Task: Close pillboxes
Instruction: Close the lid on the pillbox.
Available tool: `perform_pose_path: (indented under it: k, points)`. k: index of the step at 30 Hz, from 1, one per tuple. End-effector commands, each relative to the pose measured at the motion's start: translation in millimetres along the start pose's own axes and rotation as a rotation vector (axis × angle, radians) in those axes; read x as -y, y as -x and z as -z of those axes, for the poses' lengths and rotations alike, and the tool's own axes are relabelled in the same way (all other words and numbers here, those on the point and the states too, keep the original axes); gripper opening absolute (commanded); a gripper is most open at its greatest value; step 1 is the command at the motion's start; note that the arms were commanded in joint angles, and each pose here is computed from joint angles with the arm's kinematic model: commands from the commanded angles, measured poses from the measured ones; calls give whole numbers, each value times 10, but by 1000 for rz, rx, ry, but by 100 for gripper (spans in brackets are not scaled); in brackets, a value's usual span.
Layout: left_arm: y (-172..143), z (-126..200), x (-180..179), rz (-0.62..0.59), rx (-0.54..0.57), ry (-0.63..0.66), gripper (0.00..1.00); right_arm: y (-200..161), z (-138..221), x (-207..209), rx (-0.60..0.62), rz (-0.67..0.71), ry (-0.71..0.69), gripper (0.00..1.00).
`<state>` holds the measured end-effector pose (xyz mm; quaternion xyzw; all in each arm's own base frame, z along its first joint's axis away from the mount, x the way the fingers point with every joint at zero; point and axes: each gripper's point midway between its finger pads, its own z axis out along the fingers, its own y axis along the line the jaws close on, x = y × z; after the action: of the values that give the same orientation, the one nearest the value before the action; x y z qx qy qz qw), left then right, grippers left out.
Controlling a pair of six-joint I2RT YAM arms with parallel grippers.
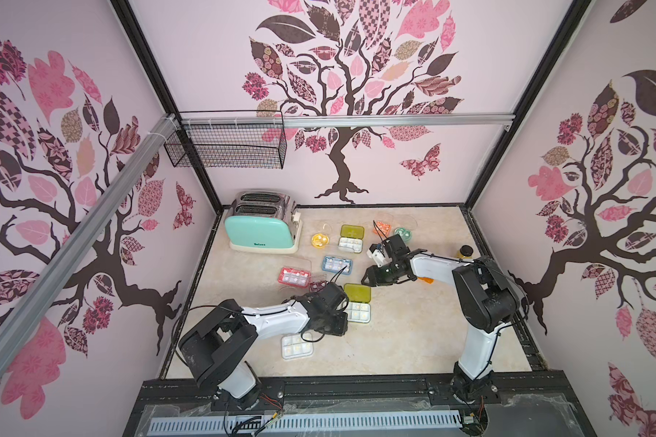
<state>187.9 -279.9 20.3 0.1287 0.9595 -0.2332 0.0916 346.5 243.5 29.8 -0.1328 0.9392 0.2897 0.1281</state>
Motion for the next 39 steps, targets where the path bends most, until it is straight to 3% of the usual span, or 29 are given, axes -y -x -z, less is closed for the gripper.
perform_pose_path:
  k: [1,27,39]
  points:
    - [19,-57,-84,4,4,46,21,-152,-52,-46,-37,-6,24,50]
    - [114,-58,-60,-21,24,61,18,-183,328,-483,-21,64,180,48]
    - [216,-42,-41,-7,75,59,18,-362,453,-622,-8,6,267,49]
